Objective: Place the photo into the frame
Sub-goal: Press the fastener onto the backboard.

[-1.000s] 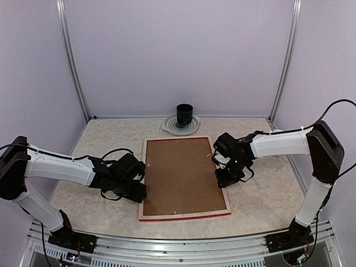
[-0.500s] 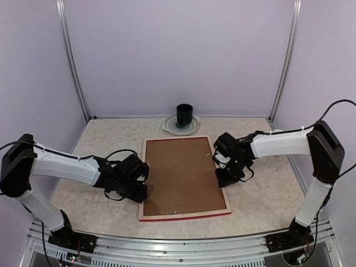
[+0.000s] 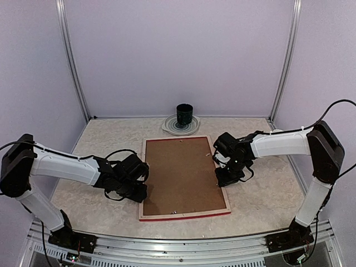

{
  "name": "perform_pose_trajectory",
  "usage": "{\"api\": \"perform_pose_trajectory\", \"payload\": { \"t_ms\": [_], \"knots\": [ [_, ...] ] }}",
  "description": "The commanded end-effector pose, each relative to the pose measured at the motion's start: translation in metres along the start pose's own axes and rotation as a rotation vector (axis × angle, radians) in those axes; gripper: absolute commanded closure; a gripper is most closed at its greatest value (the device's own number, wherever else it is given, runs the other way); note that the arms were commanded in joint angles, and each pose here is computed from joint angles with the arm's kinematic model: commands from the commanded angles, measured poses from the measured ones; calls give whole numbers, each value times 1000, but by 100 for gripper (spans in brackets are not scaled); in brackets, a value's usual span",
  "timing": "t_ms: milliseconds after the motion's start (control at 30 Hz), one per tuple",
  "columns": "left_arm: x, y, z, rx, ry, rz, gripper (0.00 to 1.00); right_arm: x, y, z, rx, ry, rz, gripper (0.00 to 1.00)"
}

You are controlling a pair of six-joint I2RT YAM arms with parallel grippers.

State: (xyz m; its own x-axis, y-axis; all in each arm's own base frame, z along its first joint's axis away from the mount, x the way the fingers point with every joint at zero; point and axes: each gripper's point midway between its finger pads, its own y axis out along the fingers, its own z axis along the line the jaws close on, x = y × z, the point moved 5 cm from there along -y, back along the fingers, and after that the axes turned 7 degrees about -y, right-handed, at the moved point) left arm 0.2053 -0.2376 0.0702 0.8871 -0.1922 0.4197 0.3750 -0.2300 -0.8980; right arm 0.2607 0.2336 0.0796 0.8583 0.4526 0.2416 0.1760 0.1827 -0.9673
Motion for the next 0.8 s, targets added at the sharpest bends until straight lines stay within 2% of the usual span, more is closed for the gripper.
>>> {"api": "perform_pose_trajectory", "payload": {
  "t_ms": [0,67,167,433,533,767],
  "knots": [
    [6,-9,9,51,-1,-31,58,4,-13,3,1,-71,-22,78],
    [17,-20,9,41,-23,-75,47,14,-27,7,20,-72,-69,70],
    [39,-39,10,16,-75,-152,35,29,-47,10,35,-68,-134,61],
    [89,-78,34,-17,-212,-332,30,62,-75,4,27,-34,-247,43],
    [101,-79,43,-7,-248,-366,24,73,-78,-1,29,-6,-285,36],
    [122,-67,51,18,-273,-400,18,91,-82,-16,-4,44,-347,25]
  ]
}}
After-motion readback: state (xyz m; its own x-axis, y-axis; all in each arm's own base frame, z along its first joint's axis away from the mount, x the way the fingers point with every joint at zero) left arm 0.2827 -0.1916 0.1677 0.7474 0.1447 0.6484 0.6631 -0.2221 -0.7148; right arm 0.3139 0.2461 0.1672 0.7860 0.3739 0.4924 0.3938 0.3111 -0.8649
